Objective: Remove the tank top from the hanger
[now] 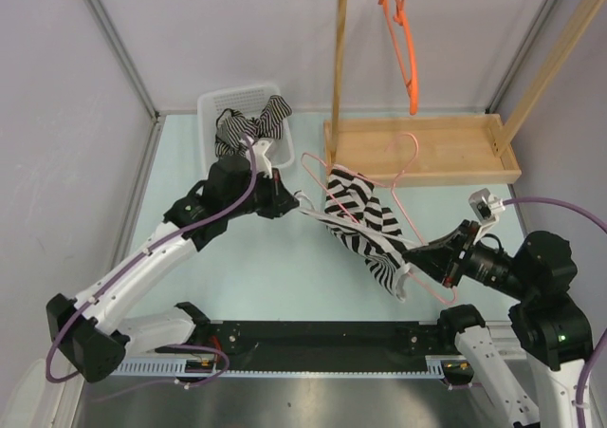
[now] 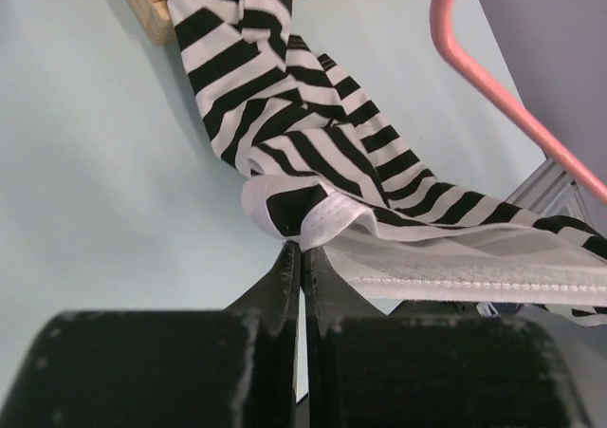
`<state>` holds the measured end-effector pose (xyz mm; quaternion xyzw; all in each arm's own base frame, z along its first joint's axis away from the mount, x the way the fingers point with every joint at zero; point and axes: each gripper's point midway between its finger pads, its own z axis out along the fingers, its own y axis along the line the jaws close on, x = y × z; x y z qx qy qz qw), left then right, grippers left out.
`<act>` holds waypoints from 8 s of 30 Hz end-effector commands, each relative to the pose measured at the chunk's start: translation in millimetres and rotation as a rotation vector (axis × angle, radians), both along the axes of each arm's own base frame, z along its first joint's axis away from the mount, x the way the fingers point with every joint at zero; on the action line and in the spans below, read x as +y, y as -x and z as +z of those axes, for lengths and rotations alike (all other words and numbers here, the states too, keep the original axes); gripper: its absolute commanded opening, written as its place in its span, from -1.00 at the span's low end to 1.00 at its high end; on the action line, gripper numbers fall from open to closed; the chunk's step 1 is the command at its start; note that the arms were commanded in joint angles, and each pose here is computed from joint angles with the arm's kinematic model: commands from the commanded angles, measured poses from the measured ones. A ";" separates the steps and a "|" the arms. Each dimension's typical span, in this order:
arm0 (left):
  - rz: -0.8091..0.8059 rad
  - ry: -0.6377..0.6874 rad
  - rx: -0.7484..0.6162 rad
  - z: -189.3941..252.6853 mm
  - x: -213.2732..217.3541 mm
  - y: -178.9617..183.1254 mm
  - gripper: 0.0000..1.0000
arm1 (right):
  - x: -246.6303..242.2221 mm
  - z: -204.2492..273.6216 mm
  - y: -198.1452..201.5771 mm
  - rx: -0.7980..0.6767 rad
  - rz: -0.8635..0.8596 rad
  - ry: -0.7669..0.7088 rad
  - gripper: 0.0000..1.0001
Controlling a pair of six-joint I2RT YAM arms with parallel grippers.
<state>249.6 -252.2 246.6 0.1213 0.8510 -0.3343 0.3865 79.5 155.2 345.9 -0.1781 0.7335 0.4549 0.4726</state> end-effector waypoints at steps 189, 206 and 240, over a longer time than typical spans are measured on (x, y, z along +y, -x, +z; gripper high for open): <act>-0.327 -0.624 0.005 -204.9 -125.7 60.1 0.87 | -114.7 -84.7 -100.6 0.411 -0.823 0.304 1.00; 0.021 -0.181 0.012 -44.4 -35.9 -24.1 -1.00 | -109.9 -61.5 -90.5 0.331 -0.791 0.272 0.99; 0.711 0.195 -0.040 4.0 184.8 -402.1 -1.00 | -82.7 -86.5 -83.3 0.443 -0.678 0.179 0.99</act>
